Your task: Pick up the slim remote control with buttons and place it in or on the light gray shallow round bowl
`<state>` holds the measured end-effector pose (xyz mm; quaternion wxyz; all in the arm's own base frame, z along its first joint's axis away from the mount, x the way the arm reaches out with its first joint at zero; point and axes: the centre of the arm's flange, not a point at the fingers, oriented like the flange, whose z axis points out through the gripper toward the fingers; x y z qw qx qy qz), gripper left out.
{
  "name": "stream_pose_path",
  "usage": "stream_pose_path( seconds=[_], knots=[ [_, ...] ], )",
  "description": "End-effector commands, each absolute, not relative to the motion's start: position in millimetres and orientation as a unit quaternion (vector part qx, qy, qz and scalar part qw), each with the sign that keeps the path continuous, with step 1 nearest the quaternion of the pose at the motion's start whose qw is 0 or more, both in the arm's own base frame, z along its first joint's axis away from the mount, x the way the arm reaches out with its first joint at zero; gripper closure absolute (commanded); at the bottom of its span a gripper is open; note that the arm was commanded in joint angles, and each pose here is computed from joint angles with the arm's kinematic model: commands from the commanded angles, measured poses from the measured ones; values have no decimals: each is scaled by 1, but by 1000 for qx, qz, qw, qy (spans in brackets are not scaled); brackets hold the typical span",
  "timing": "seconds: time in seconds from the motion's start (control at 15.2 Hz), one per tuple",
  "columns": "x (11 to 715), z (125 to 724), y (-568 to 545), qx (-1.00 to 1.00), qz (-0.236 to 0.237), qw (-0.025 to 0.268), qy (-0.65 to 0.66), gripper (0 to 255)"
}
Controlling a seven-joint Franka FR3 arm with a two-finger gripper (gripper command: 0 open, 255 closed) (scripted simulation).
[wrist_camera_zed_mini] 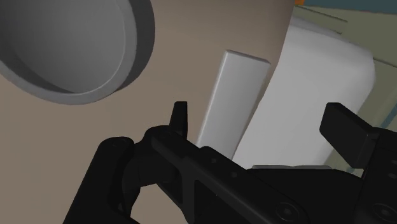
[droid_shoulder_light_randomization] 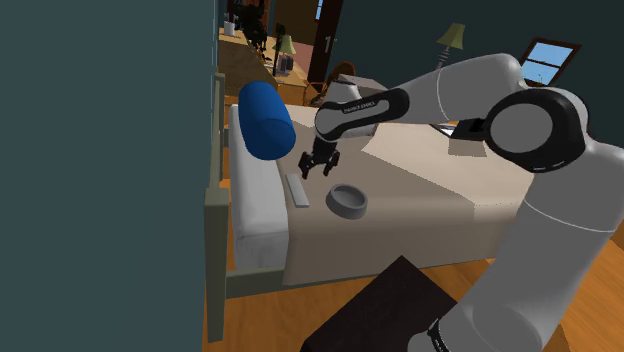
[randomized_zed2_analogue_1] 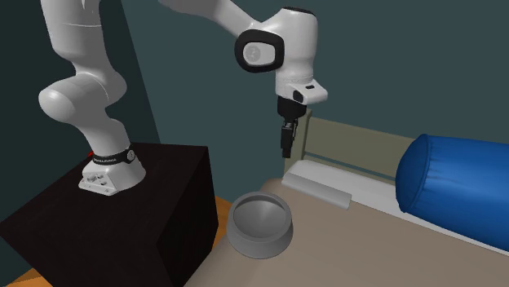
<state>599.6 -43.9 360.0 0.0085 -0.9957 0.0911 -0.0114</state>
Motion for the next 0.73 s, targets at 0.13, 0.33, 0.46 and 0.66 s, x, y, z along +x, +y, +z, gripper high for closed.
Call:
stream_pose_path(
  seconds=[0.13, 0.33, 0.46, 0.66],
  knots=[
    [638, 321, -51, -994, -5, 9, 105, 0],
    [666, 293, -57, -993, -1, 9, 115, 0],
    [685, 274, -61, -992, 2, 10, 122, 0],
    [693, 255, -63, -992, 3, 10, 125, 0]
  ],
)
